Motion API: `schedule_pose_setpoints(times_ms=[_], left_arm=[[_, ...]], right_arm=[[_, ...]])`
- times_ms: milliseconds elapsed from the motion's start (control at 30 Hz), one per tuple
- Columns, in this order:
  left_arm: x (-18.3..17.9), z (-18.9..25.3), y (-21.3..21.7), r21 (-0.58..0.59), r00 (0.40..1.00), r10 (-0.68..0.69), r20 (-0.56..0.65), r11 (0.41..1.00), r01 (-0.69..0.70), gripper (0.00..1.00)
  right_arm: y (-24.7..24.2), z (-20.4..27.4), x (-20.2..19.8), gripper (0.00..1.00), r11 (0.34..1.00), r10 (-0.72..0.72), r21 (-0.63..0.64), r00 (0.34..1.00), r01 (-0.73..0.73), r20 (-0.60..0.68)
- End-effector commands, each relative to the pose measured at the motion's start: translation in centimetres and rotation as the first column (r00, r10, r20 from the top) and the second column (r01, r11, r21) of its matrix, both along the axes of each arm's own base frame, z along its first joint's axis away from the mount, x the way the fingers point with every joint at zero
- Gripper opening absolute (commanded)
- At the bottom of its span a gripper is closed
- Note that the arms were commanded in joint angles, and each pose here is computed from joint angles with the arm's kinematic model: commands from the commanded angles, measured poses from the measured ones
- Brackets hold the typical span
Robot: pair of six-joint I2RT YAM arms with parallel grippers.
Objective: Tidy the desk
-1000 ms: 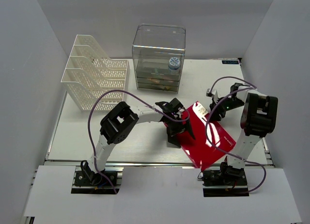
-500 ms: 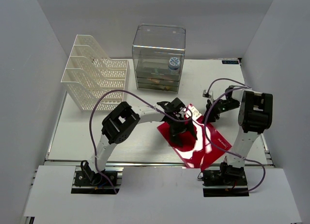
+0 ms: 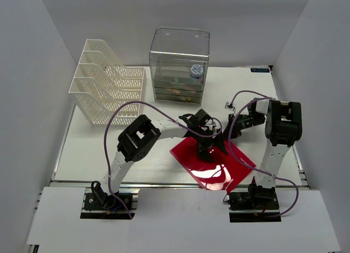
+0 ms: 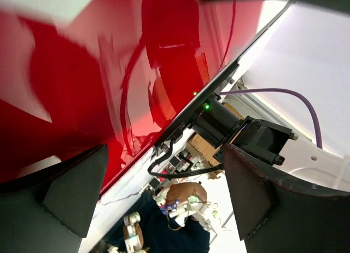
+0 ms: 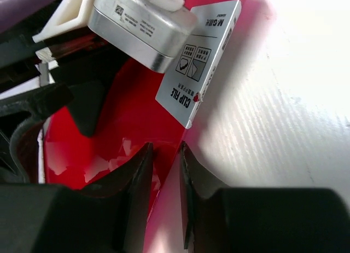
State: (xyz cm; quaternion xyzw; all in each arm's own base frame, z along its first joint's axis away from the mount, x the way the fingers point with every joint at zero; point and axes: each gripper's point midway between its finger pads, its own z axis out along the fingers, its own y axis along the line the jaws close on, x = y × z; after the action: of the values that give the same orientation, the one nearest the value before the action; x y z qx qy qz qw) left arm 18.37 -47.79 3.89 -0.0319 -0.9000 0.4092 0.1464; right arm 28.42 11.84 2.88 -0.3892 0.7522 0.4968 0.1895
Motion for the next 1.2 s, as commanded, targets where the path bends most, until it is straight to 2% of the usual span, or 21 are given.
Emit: schedule_pose_setpoints(times_ms=[0,33,100,267,400,533,600,700,733,800,833,900,933,1000,1100,1133,1167], left_arm=[[2.3,-13.7,5.9,0.347,0.98,0.029,0.195,0.933,-0.097,0.98],[2.2,-13.9,6.0,0.351,0.981,0.029,0.194,0.931,-0.097,0.98],[2.4,-13.7,6.0,0.351,0.979,0.029,0.202,0.931,-0.1,0.98],[4.9,-9.9,5.0,0.308,0.94,0.01,0.34,0.943,-0.122,0.98],[7.4,-3.2,4.0,0.245,0.877,0.01,0.481,0.958,-0.146,0.98],[8.6,2.0,5.0,0.212,0.807,0.021,0.59,0.961,-0.18,0.98],[8.5,4.9,5.6,0.168,0.774,0.041,0.631,0.968,-0.189,0.98],[8.1,6.8,6.9,0.146,0.742,0.052,0.668,0.969,-0.2,0.98],[7.9,8.9,7.5,0.109,0.717,0.075,0.693,0.972,-0.207,0.98],[7.7,8.8,9.6,0.119,0.693,0.082,0.716,0.964,-0.238,0.98],[7.3,11.2,10.3,0.064,0.66,0.119,0.742,0.967,-0.246,0.98],[6.4,10.5,12.0,0.028,0.645,0.15,0.749,0.966,-0.257,0.98],[5.7,12.7,12.4,-0.047,0.615,0.194,0.764,0.968,-0.247,0.98],[4.6,12.3,13.4,-0.112,0.613,0.239,0.754,0.965,-0.238,0.98],[3.3,15.0,14.2,-0.249,0.569,0.332,0.752,0.943,-0.222,0.98],[2.5,13.4,15.1,-0.236,0.586,0.329,0.74,0.944,-0.233,0.98],[2.1,14.6,15.6,-0.28,0.563,0.362,0.743,0.932,-0.23,0.98]], right_arm=[[2.3,3.2,-6.4,0.13,0.999,0.032,0.046,0.935,-0.016,-0.354],[2.3,3.2,-6.4,0.06,0.999,0.033,0.044,0.936,-0.018,-0.351],[2.3,3.5,-6.2,0.0,0.999,0.034,0.042,0.94,-0.021,-0.338],[1.8,4.0,-5.7,0.0,1.0,0.024,0.012,0.951,-0.021,-0.309],[1.2,5.0,-4.5,0.0,0.999,-0.009,-0.046,0.972,-0.002,-0.234],[0.1,6.3,-3.3,0.0,0.992,-0.045,-0.123,0.989,0.028,-0.139],[-0.4,7.2,-2.9,0.0,0.987,-0.062,-0.154,0.995,0.048,-0.083],[-0.9,8.2,-2.4,0.0,0.979,-0.082,-0.19,0.996,0.078,-0.016],[-1.1,8.5,-2.3,0.0,0.977,-0.089,-0.196,0.996,0.088,0.0],[-1.3,9.4,-2.0,0.0,0.971,-0.104,-0.209,0.994,0.111,0.047],[-1.4,9.8,-1.9,0.0,0.97,-0.109,-0.21,0.992,0.12,0.065],[-1.4,11.2,-1.7,0.0,0.969,-0.121,-0.204,0.986,0.142,0.114],[-1.5,11.9,-1.4,0.0,0.968,-0.125,-0.2,0.982,0.153,0.142],[-1.2,13.4,-1.3,0.0,0.971,-0.13,-0.176,0.975,0.162,0.179],[-0.9,14.5,-2.0,0.0,0.976,-0.125,-0.156,0.975,0.154,0.184],[-0.9,14.6,-2.3,0.0,0.977,-0.117,-0.157,0.976,0.147,0.186],[-0.9,14.4,-2.6,0.0,0.977,-0.115,-0.159,0.976,0.145,0.184]])
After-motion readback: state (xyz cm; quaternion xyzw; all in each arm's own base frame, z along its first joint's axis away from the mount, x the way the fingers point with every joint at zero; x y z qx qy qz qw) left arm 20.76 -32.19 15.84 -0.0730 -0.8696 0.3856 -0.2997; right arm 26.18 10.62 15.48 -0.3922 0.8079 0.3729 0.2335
